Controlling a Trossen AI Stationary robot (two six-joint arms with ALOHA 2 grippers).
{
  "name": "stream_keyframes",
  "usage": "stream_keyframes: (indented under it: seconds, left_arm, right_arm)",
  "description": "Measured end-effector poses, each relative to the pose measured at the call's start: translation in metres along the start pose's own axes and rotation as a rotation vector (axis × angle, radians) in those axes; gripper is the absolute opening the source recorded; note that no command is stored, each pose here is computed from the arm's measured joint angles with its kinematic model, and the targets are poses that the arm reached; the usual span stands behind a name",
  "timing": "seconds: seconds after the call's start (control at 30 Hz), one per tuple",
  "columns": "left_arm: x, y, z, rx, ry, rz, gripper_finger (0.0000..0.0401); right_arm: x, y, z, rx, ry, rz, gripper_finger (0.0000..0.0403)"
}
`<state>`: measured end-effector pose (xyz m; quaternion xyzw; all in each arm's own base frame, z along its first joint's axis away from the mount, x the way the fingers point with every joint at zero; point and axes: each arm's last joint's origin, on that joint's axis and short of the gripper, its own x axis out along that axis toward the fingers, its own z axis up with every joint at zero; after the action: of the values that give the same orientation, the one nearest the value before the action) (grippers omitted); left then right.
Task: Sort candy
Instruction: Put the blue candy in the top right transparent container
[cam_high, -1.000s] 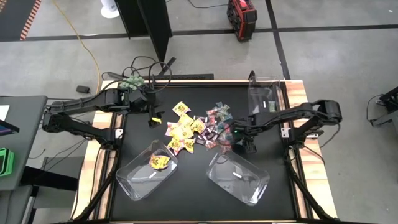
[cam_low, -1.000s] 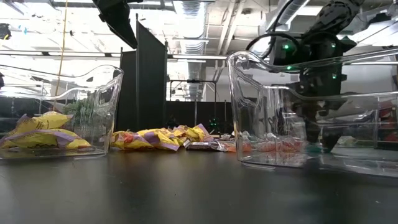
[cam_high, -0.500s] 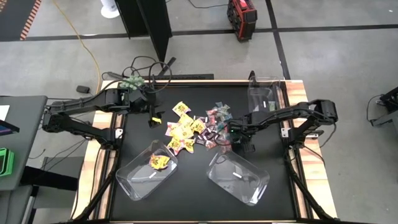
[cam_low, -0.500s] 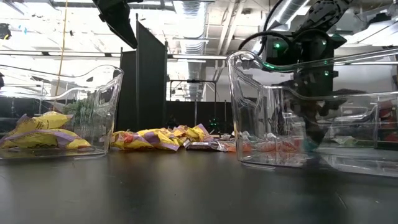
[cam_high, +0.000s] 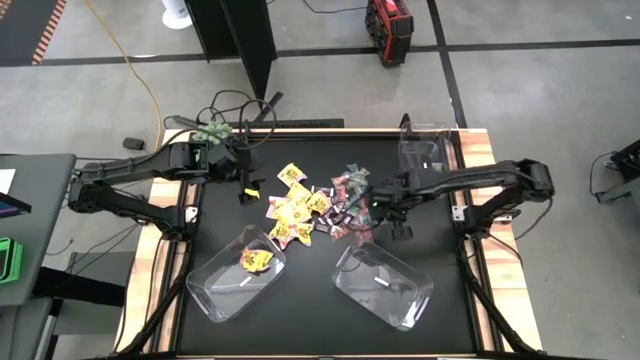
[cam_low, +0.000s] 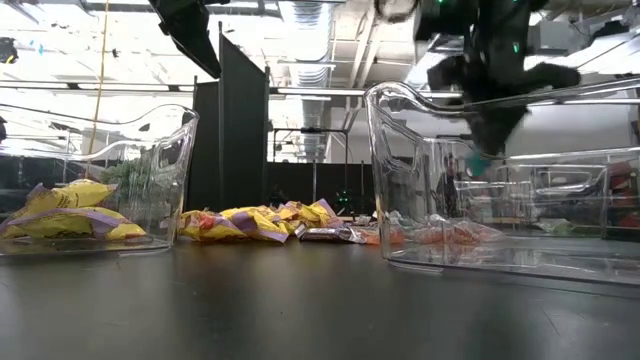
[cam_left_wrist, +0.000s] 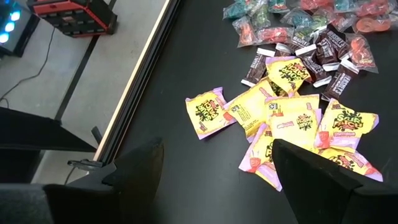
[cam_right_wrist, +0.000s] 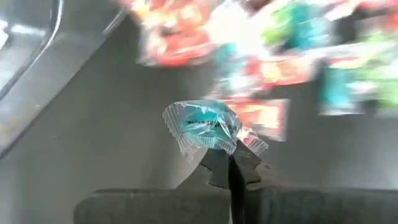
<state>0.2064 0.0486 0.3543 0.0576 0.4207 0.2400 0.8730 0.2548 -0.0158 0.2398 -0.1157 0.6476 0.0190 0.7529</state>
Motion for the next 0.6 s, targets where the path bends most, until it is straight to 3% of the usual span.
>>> stream_keyframes:
  seconds: [0.13,0.3,0.5,0.6]
  left_arm:
    - [0.0,0.0,0.0,-0.002,0.001,0.0,0.0295]
    - [0.0,0.0,0.0,-0.015,0.002,0.0,0.0295]
    - [0.0,0.0,-0.001,-0.042,0.006,-0.001,0.0295]
    - [0.0,0.0,-0.001,-0.043,0.007,-0.001,0.0295]
  right_arm:
    - [-0.032,-0.019,-0.017,0.146,-0.061,-0.156,0.0003]
    - [-0.055,-0.049,-0.051,0.507,-0.115,-0.212,0.0003]
    - [-0.053,-0.074,-0.094,0.882,-0.072,-0.274,0.0004]
    - [-0.047,-0.085,-0.116,1.003,-0.04,-0.318,0.0019]
